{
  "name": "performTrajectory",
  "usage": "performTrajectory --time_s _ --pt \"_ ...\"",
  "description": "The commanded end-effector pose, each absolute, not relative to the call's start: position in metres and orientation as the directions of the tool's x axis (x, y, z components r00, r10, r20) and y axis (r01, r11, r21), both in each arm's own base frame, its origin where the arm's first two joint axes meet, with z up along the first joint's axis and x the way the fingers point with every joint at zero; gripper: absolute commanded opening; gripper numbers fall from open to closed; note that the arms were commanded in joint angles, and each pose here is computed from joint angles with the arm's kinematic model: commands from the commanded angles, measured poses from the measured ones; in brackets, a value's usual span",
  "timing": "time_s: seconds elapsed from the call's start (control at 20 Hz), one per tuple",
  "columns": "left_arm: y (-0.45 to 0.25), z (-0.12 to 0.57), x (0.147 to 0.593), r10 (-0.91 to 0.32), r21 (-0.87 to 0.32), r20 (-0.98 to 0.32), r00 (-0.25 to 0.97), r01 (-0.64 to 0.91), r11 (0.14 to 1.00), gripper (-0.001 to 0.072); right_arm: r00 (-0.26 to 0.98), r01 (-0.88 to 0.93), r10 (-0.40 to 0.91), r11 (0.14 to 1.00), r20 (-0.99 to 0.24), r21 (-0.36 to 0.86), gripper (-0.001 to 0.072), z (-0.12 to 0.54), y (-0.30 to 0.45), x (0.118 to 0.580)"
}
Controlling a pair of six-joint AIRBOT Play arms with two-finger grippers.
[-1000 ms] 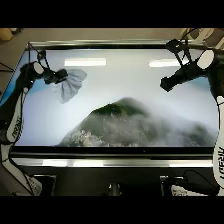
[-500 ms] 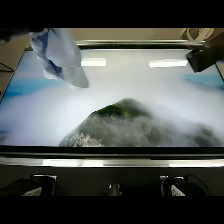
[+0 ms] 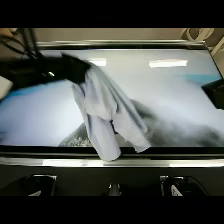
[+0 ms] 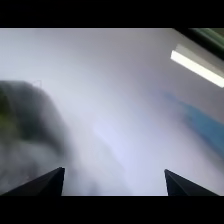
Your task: Fold the shirts.
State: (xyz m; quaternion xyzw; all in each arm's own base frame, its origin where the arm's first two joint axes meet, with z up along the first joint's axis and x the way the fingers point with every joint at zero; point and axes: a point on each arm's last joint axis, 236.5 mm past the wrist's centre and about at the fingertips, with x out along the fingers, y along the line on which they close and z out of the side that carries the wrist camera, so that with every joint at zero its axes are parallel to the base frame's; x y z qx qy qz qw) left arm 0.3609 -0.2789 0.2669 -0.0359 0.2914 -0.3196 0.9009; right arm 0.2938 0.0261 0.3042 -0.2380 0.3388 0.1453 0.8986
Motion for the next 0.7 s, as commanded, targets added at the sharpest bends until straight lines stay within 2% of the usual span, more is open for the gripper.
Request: performTrajectory --time_s 0.0,0.1,0.2,0.25,0.35,0.5,0.65 --pt "-0.277 0.122 0.347 -0.502 -0.33 -0.733 0.46 0.405 0.853 0.0024 0.51 -0.511 0.124 0.84 -0.851 -0.183 0.0668 0.229 0.033 0.295" --pt "-0.269 0.052 0.335 -0.442 -0.334 -0.818 0.369 0.321 0.886 0.0024 0.401 -0.549 0.195 0.834 -0.895 -0.064 0.0668 0.175 0.051 0.312" --pt "-0.262 0.017 0.325 -0.405 -0.33 -0.866 0.294 0.274 0.903 0.0029 0.275 -0.564 0.295 0.82 -0.915 0.095 0.0669 0.12 0.075 0.318" --pt "-0.26 0.015 0.325 -0.402 -0.334 -0.871 0.282 0.26 0.906 0.0114 0.198 -0.569 0.35 0.802 -0.915 0.183 0.0669 0.094 0.088 0.314" --pt "-0.248 0.032 0.338 -0.402 -0.332 -0.861 0.312 0.253 0.909 0.0704 0.06 -0.574 0.442 0.749 -0.895 0.331 0.0669 0.06 0.111 0.298" --pt "-0.192 0.067 0.351 -0.342 -0.261 -0.897 0.278 0.291 0.92 0.072 -0.045 -0.576 0.463 0.712 -0.885 0.402 0.067 0.029 0.116 0.276" --pt "-0.132 0.058 0.323 -0.274 -0.242 -0.95 0.153 0.198 0.95 0.072 -0.115 -0.575 0.458 0.693 -0.881 0.435 0.0674 0.006 0.114 0.256"
